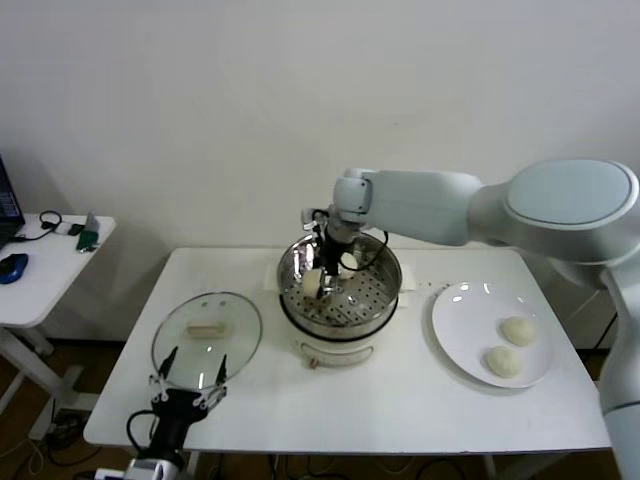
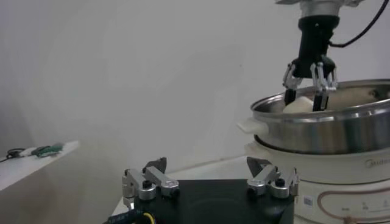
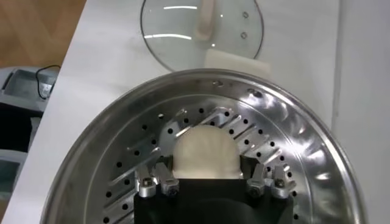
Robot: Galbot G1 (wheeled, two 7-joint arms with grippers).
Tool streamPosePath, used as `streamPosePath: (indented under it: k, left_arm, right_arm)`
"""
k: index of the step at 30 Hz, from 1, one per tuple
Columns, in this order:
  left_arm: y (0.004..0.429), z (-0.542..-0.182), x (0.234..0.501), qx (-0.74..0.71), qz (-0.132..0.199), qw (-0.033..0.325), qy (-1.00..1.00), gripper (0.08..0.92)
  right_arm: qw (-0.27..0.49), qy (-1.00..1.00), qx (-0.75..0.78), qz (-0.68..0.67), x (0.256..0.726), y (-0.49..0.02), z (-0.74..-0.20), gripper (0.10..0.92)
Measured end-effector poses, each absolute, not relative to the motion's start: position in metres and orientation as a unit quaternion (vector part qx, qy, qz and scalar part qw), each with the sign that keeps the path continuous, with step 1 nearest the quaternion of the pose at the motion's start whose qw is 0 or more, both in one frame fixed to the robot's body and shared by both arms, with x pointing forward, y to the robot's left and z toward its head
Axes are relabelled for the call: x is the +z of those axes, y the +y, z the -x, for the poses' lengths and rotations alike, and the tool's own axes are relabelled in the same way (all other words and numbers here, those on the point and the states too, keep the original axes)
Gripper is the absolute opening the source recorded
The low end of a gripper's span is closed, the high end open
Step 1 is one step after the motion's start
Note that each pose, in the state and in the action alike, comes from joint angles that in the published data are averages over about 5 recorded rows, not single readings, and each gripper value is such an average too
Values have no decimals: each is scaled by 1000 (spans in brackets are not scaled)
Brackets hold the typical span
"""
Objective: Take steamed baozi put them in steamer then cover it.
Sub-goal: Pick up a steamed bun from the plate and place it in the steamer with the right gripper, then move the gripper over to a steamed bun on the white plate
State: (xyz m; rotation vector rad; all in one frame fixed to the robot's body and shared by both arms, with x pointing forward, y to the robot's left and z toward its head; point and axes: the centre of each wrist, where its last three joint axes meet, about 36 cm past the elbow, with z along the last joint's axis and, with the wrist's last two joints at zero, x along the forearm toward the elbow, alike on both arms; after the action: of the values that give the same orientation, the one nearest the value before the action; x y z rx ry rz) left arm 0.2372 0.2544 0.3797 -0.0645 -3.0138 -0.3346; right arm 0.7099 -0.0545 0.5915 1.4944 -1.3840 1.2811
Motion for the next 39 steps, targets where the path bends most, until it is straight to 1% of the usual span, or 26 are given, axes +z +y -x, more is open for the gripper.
streamPosePath:
  k: [2, 7, 9, 14, 19, 24, 30, 35, 39]
  left_arm:
    - [254, -237, 380, -110, 22, 54, -992, 823]
    - [255, -238, 380, -111, 22, 54, -992, 823]
    - [255, -238, 380, -111, 22, 54, -992, 823]
    - [255, -238, 379, -112, 22, 55, -992, 823]
    - [255, -238, 379, -112, 21, 55, -992, 823]
    - [254, -240, 380, -113, 21, 54, -992, 823]
    - [254, -242, 380, -114, 18, 55, -992, 823]
    - [255, -241, 380, -115, 16, 57, -992, 823]
    - [255, -241, 380, -118, 15, 59, -991, 823]
  right_arm:
    - [360, -535, 498, -579, 588, -52, -709, 711]
    - [361, -533, 501, -579, 584, -47, -707, 797]
    - [361, -533, 501, -579, 585, -47, -707, 816]
    - [358, -533, 502, -579, 595, -51, -707, 822]
    - [355, -532, 506, -578, 617, -69, -710, 823]
    - [357, -534, 510, -572, 646, -107, -713, 823]
    - [361, -537, 516, -561, 674, -174, -709, 823]
    - [370, -535, 522, -551, 676, -236, -695, 823]
    - [379, -534, 526, -542, 666, -285, -680, 823]
